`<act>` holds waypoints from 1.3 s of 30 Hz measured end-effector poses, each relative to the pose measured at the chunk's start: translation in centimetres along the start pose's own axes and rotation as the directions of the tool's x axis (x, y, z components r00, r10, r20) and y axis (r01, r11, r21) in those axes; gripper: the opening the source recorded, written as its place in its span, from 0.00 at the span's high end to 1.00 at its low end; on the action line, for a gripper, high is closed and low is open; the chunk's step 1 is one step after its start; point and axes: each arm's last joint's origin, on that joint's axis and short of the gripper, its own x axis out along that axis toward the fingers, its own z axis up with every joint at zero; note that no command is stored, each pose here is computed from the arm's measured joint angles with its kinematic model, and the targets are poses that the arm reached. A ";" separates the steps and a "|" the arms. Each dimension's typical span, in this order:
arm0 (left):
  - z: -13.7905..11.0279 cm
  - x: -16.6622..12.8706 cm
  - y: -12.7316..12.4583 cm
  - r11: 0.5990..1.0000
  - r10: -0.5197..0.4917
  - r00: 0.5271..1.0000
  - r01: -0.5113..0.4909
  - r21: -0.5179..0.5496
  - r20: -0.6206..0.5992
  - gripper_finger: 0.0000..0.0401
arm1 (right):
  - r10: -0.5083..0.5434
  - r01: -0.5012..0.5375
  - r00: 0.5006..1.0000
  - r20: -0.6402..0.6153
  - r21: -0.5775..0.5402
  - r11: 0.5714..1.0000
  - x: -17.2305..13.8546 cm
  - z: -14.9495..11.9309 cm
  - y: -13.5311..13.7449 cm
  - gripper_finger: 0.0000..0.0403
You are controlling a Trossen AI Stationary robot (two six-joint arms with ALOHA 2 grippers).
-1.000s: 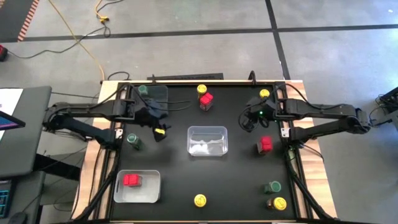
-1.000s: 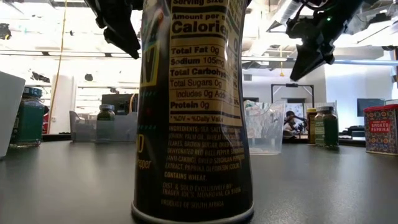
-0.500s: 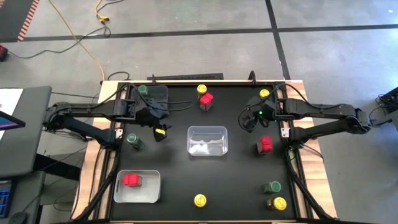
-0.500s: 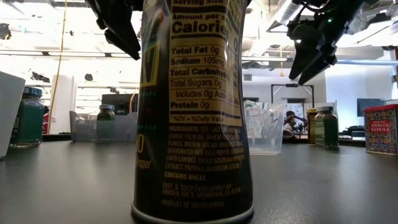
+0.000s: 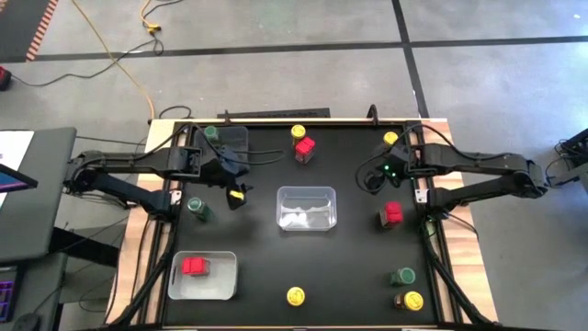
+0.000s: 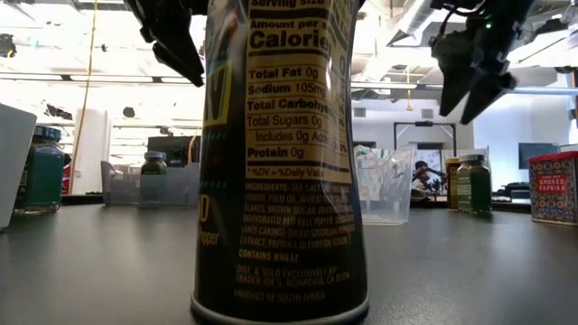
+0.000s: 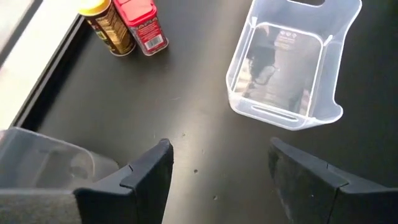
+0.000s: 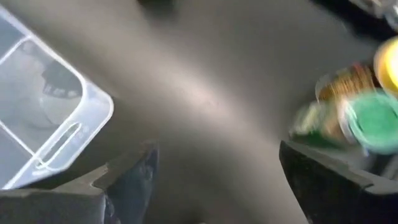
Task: Sort spices by type
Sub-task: Put the yellow seasoning bottle into the transparent bin
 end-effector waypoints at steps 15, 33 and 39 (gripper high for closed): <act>0.0 0.0 -0.1 0.994 -0.022 1.000 0.023 0.102 -0.006 0.38 | 0.051 -0.014 0.981 -0.188 0.194 0.981 -8.0 -2.4 5.3 0.11; 0.0 0.0 -0.1 0.988 -0.029 1.000 0.030 0.151 -0.006 0.38 | 0.181 0.031 0.854 -0.487 0.395 0.918 -12.6 -14.1 11.4 0.11; 0.0 0.0 -0.1 0.993 -0.029 1.000 0.029 0.117 -0.005 0.38 | 0.144 0.061 0.834 -0.532 0.348 0.935 -13.0 -18.0 12.4 0.12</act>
